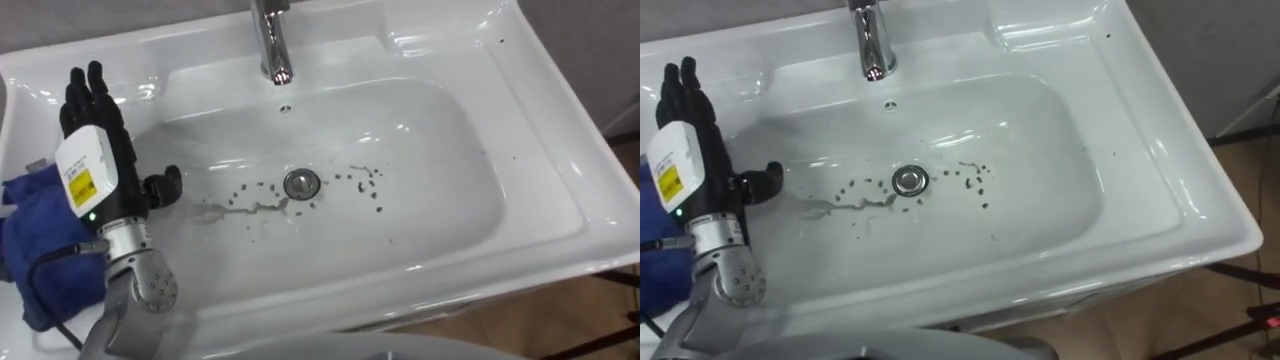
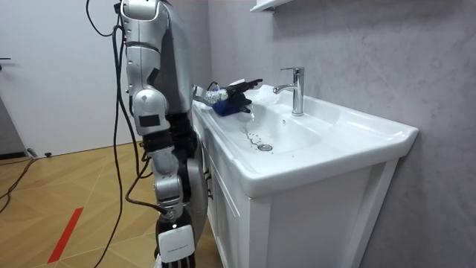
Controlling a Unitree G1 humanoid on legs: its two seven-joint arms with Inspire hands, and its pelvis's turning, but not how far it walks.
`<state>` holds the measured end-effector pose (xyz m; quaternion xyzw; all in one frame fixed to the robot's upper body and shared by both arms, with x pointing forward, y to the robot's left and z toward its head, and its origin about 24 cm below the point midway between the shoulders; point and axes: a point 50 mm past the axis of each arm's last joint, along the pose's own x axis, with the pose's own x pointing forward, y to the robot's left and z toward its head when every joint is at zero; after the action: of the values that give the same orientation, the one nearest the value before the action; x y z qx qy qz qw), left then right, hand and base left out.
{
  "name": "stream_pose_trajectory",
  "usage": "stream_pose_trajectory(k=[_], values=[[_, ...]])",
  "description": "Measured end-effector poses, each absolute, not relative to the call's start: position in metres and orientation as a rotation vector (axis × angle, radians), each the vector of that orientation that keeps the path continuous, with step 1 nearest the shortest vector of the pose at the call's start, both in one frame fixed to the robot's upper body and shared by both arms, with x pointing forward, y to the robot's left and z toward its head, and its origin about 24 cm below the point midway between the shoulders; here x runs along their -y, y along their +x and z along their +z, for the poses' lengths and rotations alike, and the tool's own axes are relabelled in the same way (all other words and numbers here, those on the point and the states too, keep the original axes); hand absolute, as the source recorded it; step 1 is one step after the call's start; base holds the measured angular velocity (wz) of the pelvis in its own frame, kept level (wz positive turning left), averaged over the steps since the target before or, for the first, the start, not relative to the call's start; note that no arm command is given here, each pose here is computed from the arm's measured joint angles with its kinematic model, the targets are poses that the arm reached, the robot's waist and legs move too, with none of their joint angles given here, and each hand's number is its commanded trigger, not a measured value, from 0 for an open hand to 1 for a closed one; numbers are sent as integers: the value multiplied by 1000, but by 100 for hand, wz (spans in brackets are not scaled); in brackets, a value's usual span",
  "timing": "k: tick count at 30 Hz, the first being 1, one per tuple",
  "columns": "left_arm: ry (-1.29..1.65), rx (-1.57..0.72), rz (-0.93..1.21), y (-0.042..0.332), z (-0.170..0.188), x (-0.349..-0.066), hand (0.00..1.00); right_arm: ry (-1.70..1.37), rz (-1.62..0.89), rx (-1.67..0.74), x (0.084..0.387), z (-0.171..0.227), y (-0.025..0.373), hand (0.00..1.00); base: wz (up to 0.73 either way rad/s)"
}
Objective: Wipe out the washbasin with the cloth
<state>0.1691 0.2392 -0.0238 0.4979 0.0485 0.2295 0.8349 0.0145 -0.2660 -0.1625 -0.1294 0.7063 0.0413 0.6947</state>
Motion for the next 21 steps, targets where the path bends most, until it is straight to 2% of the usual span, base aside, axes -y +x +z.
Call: stream_pose_trajectory(k=[21], values=[[1135, -150, 553, 159, -26, -248, 0, -361, 139, -1601, 266, -162, 12, 0, 9]])
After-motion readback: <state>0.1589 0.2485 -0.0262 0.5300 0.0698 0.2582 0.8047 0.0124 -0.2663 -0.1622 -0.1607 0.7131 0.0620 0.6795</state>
